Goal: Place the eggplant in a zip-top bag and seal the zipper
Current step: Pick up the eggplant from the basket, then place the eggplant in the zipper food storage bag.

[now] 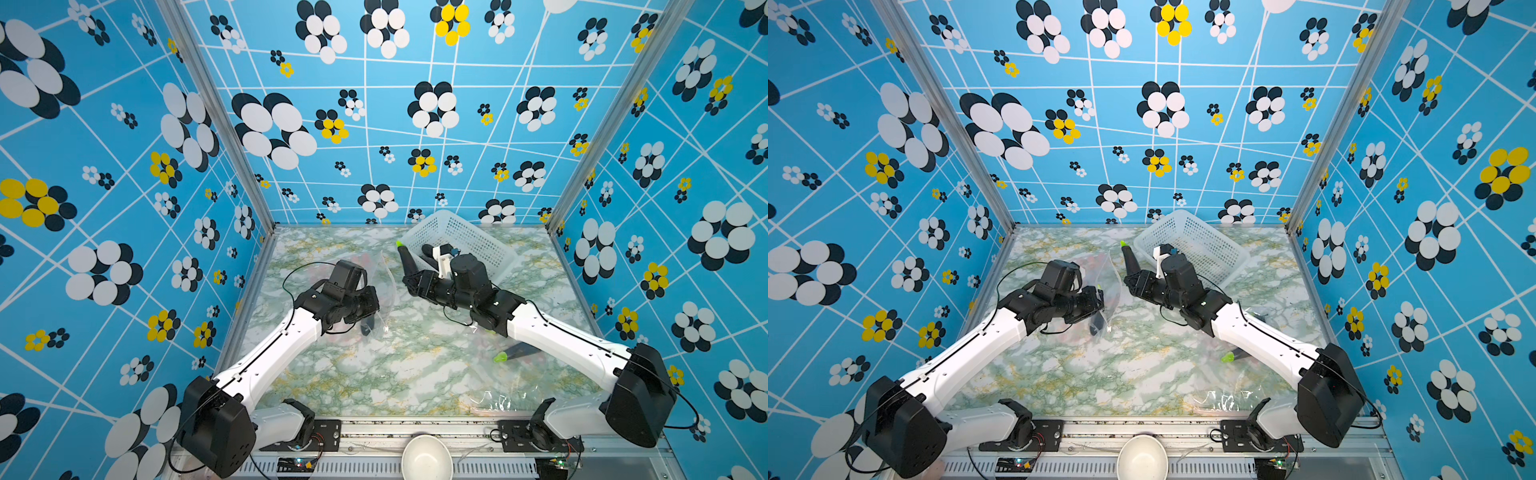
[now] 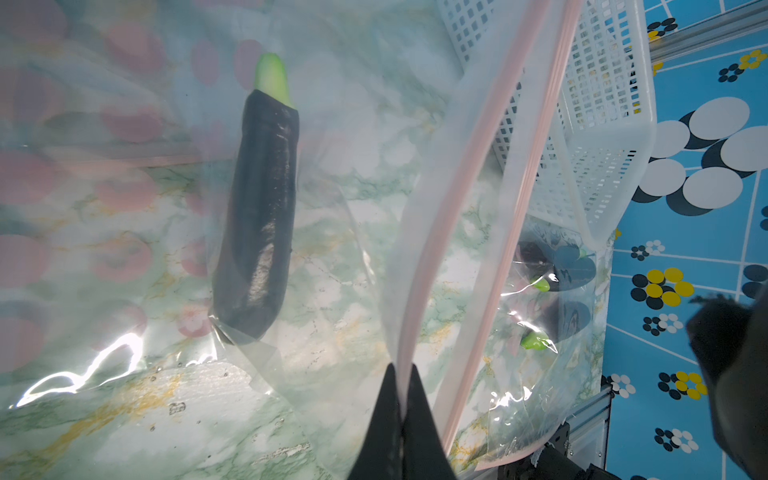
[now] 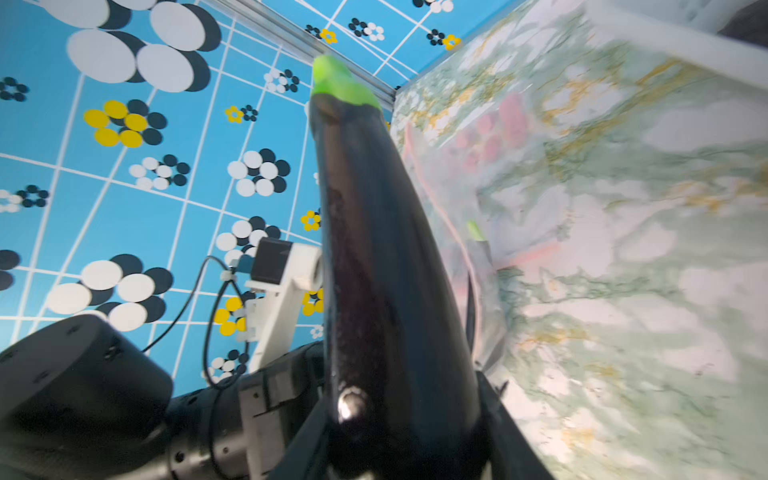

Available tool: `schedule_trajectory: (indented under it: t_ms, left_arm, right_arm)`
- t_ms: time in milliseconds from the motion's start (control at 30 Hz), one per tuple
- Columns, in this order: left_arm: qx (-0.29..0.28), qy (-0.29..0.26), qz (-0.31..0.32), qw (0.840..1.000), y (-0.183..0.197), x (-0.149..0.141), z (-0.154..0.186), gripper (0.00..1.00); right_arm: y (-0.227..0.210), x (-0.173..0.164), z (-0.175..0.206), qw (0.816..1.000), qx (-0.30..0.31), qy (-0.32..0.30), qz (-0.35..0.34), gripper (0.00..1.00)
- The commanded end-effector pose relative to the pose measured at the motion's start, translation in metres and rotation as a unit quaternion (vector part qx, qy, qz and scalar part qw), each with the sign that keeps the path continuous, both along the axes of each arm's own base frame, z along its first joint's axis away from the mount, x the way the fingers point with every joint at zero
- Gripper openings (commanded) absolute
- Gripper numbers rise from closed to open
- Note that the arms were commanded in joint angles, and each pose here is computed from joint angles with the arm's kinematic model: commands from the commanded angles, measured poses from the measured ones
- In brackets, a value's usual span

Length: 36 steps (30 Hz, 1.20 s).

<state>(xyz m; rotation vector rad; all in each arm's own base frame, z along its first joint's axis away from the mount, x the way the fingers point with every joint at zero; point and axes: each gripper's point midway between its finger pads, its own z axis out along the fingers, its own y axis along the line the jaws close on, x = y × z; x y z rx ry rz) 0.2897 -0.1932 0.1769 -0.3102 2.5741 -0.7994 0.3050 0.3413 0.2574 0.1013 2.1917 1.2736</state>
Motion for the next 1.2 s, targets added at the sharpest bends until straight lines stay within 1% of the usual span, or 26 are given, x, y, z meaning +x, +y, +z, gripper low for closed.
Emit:
schedule_trajectory:
  t_ms: [0,133,267,600,933,1167]
  left_arm:
    - [-0.004,-0.001,-0.004,1.0,-0.002,-0.002,0.002,0.0]
    - [-0.004,-0.004,-0.004,1.0,-0.002,-0.002,0.003,0.0]
    - [-0.004,-0.009,-0.001,1.0,-0.001,-0.001,0.006,0.0]
    - [-0.005,-0.009,0.0,1.0,-0.002,0.0,0.005,0.0]
    - [-0.016,-0.017,-0.004,1.0,-0.005,0.0,0.012,0.0]
    - [-0.027,-0.02,-0.009,0.999,-0.008,0.001,0.013,0.0]
  right_arm:
    - [0.018,0.003,0.013,0.998,0.062,0.022,-0.024,0.37]
    - [0.035,-0.005,0.001,0.995,0.078,0.059,-0.016,0.37]
    - [0.041,-0.013,-0.016,0.992,0.076,0.102,-0.016,0.38]
    - [0.042,-0.023,-0.042,0.987,0.054,0.149,-0.014,0.39]
    - [0.049,-0.02,-0.051,0.987,0.044,0.154,-0.008,0.41]
    - [0.052,-0.018,-0.06,0.988,0.024,0.155,-0.007,0.43]
